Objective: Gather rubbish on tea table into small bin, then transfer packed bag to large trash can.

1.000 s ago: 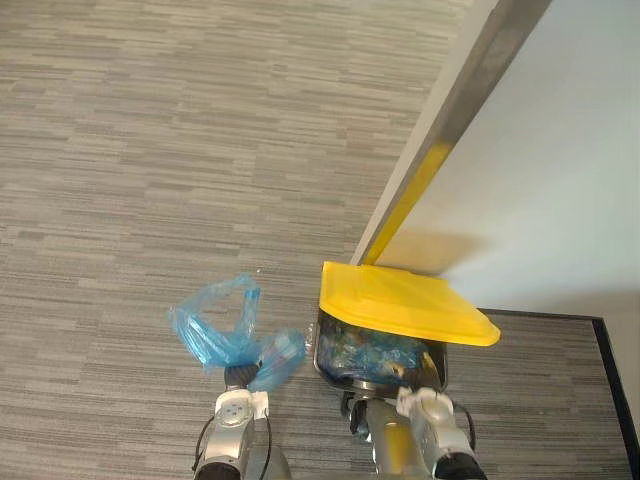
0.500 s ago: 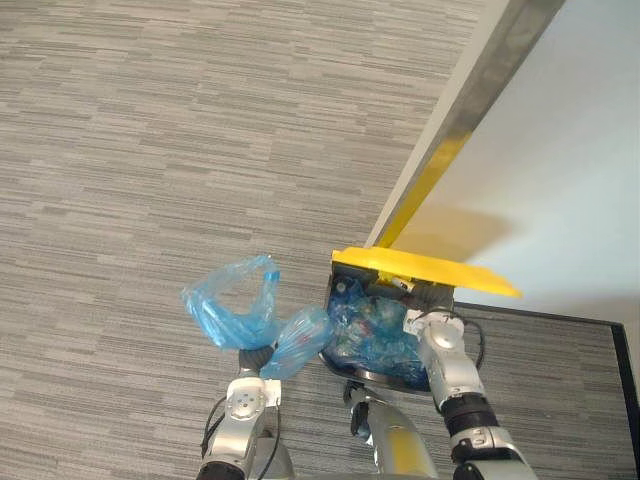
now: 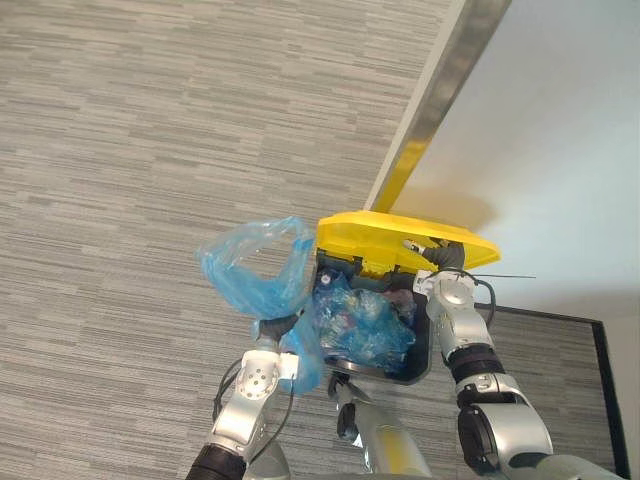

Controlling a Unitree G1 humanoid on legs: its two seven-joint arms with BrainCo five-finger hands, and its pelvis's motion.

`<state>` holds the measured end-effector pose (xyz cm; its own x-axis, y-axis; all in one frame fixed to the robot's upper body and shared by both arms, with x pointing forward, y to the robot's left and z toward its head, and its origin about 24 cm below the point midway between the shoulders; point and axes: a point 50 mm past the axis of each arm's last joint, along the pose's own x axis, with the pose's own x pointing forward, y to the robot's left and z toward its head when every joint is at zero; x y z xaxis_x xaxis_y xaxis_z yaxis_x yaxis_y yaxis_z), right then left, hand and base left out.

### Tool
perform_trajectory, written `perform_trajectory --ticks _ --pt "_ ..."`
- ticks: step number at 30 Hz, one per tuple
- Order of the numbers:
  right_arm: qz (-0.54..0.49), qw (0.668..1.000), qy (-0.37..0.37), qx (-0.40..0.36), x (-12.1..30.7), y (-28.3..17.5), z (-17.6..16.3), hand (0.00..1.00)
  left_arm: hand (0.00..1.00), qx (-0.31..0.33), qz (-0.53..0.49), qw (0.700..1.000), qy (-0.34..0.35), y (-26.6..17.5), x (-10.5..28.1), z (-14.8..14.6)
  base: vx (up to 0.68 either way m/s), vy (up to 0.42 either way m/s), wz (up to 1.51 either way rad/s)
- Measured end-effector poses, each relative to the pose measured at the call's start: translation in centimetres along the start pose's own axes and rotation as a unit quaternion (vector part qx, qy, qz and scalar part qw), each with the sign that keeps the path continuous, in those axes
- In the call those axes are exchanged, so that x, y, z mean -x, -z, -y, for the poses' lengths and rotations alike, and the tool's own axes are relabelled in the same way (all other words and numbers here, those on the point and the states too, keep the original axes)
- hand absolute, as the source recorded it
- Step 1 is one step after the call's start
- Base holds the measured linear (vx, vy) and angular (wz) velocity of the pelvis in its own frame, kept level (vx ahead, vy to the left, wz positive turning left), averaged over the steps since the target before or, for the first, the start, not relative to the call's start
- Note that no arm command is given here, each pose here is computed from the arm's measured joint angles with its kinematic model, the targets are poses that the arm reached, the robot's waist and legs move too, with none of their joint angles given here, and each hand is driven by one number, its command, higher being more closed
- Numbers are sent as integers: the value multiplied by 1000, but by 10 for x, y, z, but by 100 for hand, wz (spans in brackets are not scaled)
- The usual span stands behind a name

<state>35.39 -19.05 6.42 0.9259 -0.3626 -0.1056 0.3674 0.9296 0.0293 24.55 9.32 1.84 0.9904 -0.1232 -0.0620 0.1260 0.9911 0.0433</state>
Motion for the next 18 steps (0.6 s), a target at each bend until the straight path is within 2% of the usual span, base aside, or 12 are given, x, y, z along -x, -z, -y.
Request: perform_trajectory --ticks 11,15,18 --pt "49 997 31 -42 -17 -51 -1 0 100 17 95 992 77 -51 -23 47 30 47 -5" --pt "73 996 28 -45 -22 -74 -4 0 100 -16 76 995 63 -49 -44 48 42 46 -6" --pt "122 990 23 -60 -19 -103 -6 0 100 -43 37 998 26 -41 -64 39 47 55 -27"
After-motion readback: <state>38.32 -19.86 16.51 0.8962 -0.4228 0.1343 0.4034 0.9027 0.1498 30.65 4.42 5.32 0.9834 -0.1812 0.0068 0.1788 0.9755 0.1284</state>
